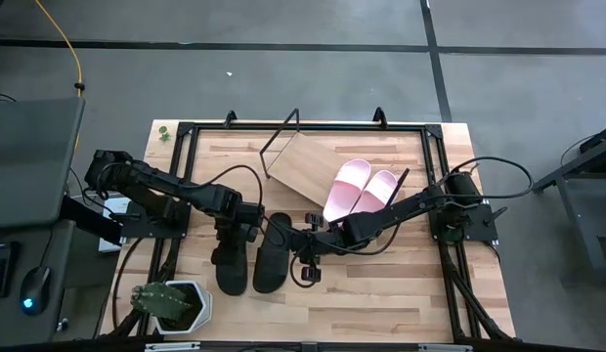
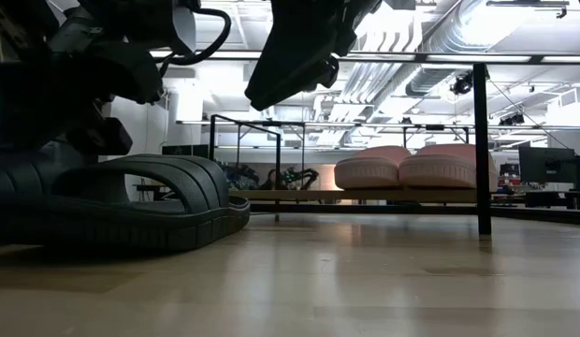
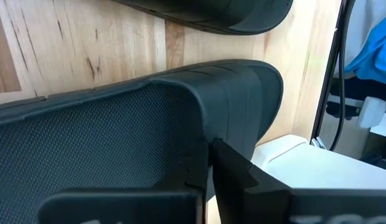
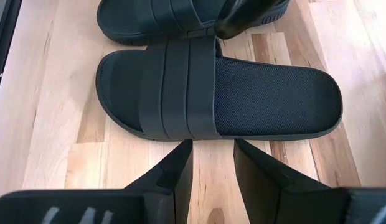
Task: Pick and place slides into the shelf
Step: Put the left black slide on the shelf
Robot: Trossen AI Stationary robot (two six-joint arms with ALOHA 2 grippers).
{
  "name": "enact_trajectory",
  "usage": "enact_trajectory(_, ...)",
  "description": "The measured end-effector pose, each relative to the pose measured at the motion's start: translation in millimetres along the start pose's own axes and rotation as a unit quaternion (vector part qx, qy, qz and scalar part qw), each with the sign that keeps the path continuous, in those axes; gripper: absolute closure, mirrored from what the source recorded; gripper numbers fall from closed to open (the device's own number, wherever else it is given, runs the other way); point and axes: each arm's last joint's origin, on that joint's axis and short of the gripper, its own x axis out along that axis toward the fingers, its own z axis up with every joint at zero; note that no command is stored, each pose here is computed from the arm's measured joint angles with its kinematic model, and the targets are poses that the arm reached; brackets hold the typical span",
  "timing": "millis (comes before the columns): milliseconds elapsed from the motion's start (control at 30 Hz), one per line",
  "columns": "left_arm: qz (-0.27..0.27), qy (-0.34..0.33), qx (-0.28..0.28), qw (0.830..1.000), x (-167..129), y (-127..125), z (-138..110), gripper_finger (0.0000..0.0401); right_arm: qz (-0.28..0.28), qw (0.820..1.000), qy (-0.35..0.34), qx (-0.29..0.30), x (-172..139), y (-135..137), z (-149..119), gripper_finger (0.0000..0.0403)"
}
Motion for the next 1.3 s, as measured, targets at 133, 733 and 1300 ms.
enact_trajectory(133, 0.0, 0.001, -0.001, 1.0, 0, 0, 0, 0.0397, 0.0, 1.0, 0.0, -0.004, 0, 0, 0, 0.0295)
enact_trajectory(733, 0.004, 0.029, -0.018, 0.999, -5, -2, -7, 0.04, -0.078, 0.991, -0.022, -0.109, -3, 9, -2, 0.0295)
enact_trajectory(1300, -0.005, -0.004, 0.031, 1.0, -43, -28, 14, 0.04, -0.156, 0.946, -0.063, -0.276, -19, 45, -1, 0.0295)
